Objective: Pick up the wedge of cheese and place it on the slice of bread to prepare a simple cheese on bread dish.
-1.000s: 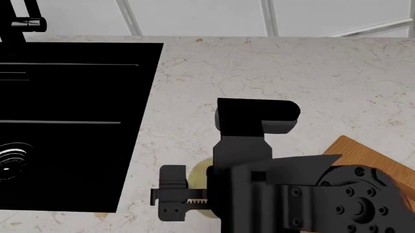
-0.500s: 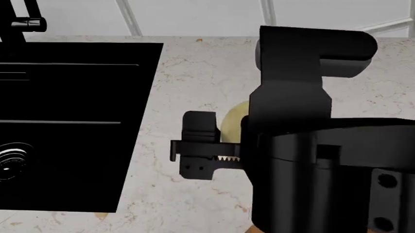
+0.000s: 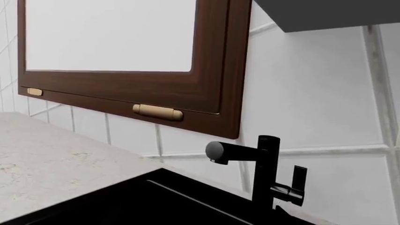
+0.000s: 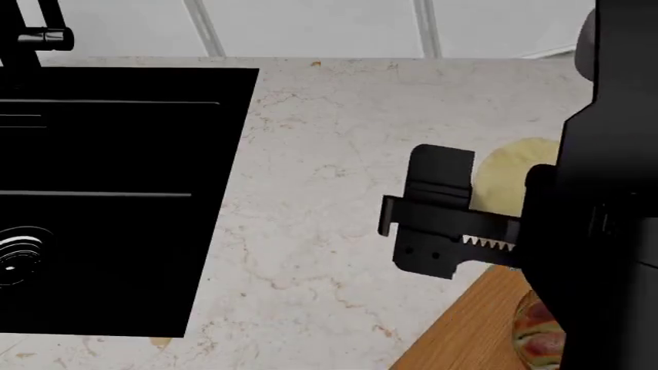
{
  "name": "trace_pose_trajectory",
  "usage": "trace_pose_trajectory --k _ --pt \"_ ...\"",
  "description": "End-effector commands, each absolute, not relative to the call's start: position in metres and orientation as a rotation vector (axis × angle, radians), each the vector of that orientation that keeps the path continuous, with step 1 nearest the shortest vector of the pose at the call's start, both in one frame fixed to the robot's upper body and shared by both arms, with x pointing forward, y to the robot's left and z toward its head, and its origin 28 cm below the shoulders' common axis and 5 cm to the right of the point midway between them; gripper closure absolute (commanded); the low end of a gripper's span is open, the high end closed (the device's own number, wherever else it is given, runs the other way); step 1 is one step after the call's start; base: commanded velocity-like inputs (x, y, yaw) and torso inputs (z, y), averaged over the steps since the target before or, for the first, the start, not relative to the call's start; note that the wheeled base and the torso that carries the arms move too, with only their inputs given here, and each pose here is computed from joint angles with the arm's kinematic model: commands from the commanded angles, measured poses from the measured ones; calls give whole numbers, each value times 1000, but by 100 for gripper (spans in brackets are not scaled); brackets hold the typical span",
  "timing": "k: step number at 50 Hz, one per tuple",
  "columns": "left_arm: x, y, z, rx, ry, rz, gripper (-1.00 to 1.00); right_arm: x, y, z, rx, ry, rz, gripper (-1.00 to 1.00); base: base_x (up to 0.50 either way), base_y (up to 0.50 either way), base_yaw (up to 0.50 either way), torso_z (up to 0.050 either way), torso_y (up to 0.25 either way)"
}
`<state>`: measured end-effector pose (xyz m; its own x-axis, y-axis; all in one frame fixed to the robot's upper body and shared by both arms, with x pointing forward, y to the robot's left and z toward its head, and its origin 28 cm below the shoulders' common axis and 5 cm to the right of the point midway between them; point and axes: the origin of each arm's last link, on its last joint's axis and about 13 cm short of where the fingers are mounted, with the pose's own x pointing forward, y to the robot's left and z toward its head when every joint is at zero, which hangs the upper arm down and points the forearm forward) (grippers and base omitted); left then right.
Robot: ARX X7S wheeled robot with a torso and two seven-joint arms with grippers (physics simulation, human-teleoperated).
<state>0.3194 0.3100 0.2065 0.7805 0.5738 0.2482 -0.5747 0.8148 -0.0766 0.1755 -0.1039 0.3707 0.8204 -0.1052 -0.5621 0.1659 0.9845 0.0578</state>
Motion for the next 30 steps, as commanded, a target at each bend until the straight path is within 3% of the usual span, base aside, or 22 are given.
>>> trace_pose_trajectory --k 1,30 --pt "320 310 206 4 -264 619 -100 164 -124 376 139 587 -197 100 0 0 0 0 0" --pt "321 310 206 12 -256 625 -100 166 -155 407 186 634 -185 100 0 0 0 0 0"
